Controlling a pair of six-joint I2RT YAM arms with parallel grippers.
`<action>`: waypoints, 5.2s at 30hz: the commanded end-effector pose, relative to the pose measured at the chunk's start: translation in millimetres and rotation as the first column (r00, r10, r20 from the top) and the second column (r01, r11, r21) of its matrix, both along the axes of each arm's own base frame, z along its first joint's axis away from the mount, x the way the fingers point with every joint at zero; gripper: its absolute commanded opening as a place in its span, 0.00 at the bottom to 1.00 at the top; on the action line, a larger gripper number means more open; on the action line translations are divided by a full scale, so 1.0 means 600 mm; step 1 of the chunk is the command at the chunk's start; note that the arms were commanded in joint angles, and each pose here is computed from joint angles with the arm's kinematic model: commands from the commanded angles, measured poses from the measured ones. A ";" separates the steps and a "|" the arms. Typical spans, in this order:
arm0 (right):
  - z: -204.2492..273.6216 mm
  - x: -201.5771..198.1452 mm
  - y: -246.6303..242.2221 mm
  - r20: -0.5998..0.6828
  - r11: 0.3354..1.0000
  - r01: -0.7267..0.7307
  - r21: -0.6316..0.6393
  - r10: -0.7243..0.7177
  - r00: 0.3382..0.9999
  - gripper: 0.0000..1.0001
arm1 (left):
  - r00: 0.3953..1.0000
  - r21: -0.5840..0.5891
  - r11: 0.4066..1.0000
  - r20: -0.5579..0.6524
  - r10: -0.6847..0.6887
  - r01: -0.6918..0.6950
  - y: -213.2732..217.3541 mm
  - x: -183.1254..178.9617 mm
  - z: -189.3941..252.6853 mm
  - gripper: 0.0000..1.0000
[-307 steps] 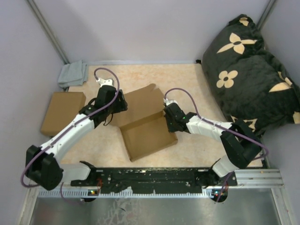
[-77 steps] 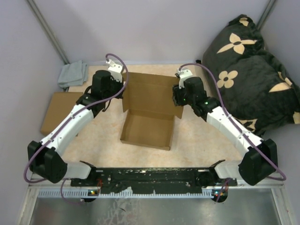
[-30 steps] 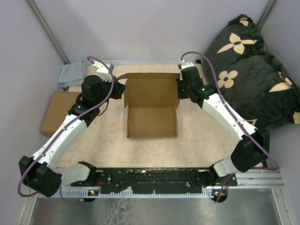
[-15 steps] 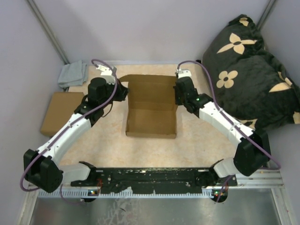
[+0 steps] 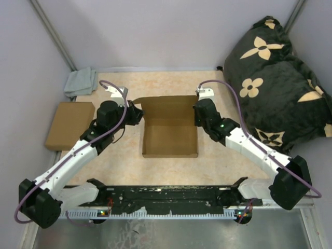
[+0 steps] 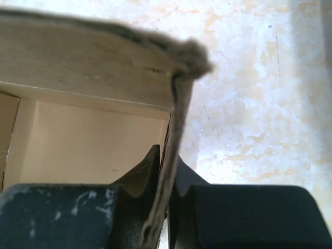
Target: Fold the paper box
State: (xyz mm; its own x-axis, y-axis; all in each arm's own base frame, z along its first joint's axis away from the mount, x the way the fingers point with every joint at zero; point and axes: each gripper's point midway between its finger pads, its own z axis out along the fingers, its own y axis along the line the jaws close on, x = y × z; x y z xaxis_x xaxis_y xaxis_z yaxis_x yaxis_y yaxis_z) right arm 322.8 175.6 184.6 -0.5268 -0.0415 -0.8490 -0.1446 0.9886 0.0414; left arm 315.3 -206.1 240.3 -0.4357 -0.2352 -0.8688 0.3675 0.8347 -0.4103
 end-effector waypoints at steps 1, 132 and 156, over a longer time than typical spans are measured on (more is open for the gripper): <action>-0.007 -0.039 0.041 -0.022 0.993 -0.069 0.093 0.071 0.997 0.09 | 0.997 -0.024 0.997 -0.038 -0.072 0.071 -0.021 -0.040 -0.012 0.19; -0.114 0.025 0.066 -0.259 0.956 -0.114 0.269 0.186 0.948 0.99 | 0.965 0.351 0.925 -0.158 0.212 -0.146 0.046 0.103 -0.252 0.64; -0.147 -0.062 0.057 -0.349 0.960 -0.116 0.254 0.203 0.915 0.97 | 0.948 0.171 0.985 -0.312 0.055 -0.001 0.006 0.017 -0.274 0.57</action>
